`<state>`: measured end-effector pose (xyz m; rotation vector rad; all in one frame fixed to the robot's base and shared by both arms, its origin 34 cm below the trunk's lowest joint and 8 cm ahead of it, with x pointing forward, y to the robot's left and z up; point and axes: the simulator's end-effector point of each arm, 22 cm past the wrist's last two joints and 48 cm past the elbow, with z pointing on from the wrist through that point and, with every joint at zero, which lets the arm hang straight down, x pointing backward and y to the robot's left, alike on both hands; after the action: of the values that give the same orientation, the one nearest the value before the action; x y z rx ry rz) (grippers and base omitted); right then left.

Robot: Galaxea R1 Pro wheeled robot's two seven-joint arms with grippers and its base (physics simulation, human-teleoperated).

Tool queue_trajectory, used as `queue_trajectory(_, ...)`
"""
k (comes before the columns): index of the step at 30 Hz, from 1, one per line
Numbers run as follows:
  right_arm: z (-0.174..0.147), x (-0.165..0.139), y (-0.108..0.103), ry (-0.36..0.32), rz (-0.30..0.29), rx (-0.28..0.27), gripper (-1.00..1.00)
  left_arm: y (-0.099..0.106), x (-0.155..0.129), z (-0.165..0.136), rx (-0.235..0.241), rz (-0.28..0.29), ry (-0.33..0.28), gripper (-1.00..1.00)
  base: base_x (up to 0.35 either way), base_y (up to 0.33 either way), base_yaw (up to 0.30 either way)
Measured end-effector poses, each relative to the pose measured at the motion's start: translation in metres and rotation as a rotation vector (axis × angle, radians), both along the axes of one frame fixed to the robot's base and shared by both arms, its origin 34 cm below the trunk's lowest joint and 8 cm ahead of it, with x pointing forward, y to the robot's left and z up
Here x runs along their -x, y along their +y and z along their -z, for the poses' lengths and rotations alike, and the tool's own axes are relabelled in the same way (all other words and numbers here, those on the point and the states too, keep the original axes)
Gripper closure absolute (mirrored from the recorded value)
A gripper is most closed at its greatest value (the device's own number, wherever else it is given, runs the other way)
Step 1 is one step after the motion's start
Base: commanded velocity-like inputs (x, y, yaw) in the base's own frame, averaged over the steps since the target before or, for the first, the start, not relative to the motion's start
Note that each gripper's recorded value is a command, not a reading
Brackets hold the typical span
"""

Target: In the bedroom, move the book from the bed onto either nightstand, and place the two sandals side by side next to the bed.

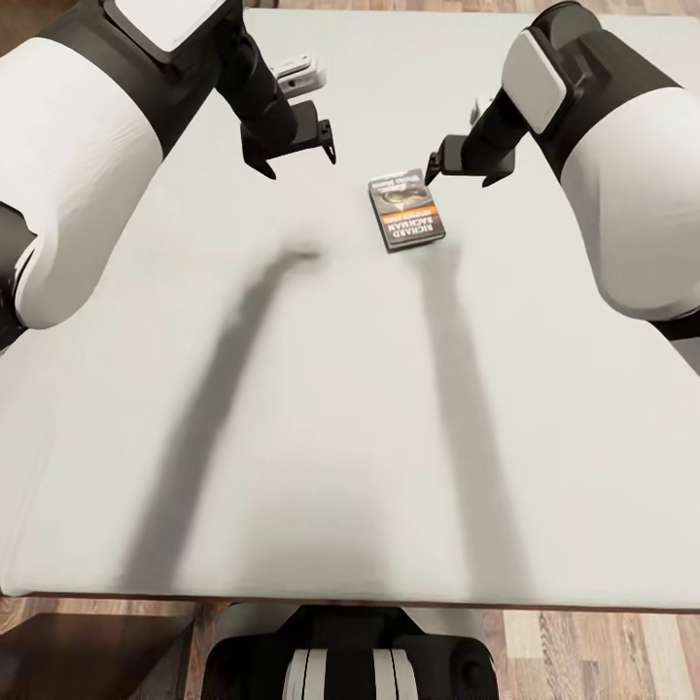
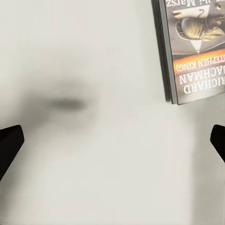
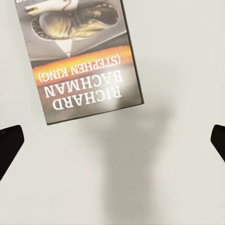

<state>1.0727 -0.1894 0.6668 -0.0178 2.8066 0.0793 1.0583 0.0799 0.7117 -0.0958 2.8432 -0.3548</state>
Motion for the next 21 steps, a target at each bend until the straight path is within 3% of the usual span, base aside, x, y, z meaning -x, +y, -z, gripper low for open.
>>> queue_trajectory(21, 0.022, -0.002, -0.005, 0.016, 0.007, 0.004, -1.0, 0.001, 0.003, 0.031, -0.004, 0.0, 0.032, -1.0, 0.0, 0.0, 0.0)
